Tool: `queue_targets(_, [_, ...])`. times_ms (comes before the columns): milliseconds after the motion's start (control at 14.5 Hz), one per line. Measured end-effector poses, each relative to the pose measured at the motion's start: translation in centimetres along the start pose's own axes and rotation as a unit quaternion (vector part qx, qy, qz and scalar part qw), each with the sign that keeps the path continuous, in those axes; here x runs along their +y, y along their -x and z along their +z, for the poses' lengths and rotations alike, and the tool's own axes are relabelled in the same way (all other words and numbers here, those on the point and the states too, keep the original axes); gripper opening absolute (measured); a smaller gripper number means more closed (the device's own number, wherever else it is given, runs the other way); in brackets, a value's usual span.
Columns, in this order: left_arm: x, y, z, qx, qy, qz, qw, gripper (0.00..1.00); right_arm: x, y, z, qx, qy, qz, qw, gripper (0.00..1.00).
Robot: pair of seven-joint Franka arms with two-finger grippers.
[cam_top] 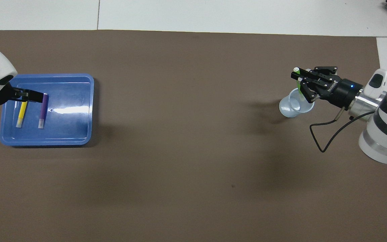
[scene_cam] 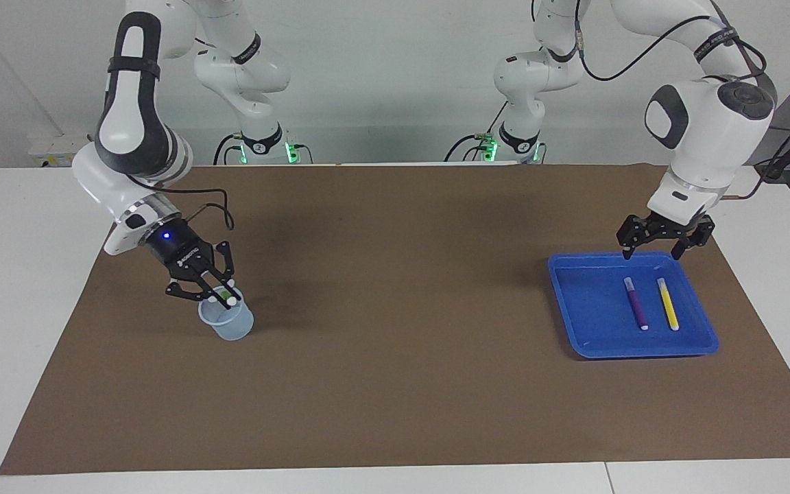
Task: Transfer and insert pens with both arms
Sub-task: 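Move the green pen over the cup while the left gripper returns, then drop the green pen into the cup while the left gripper grasps purple pen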
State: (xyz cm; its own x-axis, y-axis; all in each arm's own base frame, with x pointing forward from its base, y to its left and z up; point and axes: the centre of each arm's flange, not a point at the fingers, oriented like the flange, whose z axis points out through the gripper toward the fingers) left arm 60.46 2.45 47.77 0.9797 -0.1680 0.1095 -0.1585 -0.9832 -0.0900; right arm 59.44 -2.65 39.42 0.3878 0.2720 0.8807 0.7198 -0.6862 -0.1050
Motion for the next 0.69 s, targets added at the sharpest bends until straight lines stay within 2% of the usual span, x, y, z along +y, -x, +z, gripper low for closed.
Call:
queue_targets(207, [-0.7,-0.3,1.8,-0.005,-0.009,0.003,1.0,1.0,0.9,2.3,-0.7,0.008,-0.004,-0.004,1.0,0.19])
queue_targets(413, [-1.7,-0.6,4.2,-0.016,-0.034,0.029,0.999,1.0,1.1,4.0,0.1,0.025,-0.002,-0.001,1.0,0.19])
queue_targets(689, [-5.3,0.5,9.6,-0.03,-0.028,0.022,0.999,1.0,1.0,4.7,0.8,0.031,-0.002,0.0,1.0,0.19])
